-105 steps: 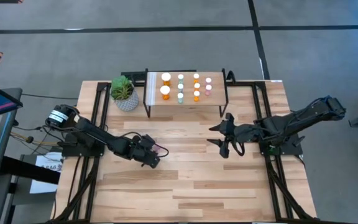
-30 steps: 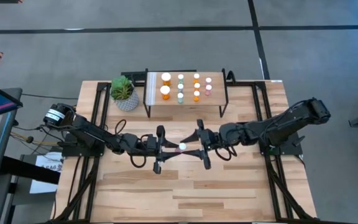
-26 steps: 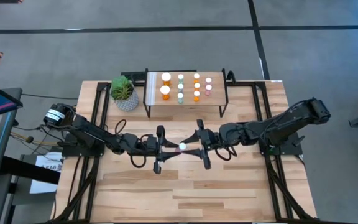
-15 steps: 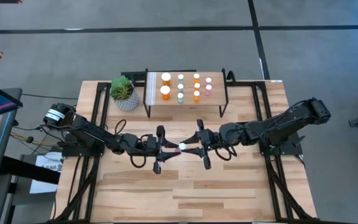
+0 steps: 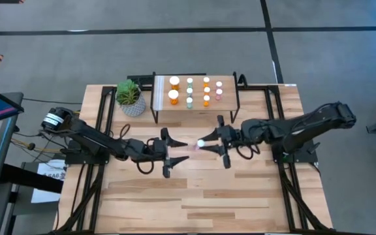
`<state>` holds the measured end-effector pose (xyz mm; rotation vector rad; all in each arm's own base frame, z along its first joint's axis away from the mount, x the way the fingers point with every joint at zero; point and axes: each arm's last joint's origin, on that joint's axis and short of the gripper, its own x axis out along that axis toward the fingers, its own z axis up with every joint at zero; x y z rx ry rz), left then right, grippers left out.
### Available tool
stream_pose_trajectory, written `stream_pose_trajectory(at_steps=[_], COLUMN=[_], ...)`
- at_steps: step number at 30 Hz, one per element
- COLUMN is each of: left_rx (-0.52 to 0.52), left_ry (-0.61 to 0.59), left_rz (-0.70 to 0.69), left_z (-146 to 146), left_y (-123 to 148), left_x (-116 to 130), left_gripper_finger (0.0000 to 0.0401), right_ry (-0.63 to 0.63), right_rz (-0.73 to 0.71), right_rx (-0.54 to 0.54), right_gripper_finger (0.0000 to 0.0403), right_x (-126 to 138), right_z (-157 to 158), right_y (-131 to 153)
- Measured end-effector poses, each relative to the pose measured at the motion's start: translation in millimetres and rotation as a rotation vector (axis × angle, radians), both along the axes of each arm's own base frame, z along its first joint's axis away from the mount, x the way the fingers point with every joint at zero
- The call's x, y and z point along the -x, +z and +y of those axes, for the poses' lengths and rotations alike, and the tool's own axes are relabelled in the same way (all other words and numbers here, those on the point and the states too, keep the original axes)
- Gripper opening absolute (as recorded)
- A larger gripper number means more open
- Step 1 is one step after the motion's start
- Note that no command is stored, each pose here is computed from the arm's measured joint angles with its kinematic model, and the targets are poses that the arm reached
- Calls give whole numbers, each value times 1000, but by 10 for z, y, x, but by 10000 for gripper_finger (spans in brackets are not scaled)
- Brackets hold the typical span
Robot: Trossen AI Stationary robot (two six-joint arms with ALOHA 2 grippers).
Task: Pick and place medicine bottles onto shelf by color
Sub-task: Put the pink pill bottle on the shelf aligned with the other pink pill bottles
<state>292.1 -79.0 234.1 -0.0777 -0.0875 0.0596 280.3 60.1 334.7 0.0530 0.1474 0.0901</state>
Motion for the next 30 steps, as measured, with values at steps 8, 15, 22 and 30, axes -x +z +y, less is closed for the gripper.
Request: stream_pose_trajectory(at_steps=[8,15,22,30], left_rx=[-22,-32,-38,-34], left_ry=[73,62,57,52], left_rz=[75,91,117,121], left_z=[48,-4,-19,-30], left_y=[175,213,181,175], left_x=[185,251,252,255], left_gripper_finger=[240,240,240,240], right_ry=[-185,-421,-558,-650], right_rz=[146,284,385,414], right_rx=[-38,-31,-41,-56], right_gripper_finger=[137,137,140,141], right_x=[289,414,383,446], right_z=[-418,-830,-1168,-1399], right_y=[52,-45,-204,-264])
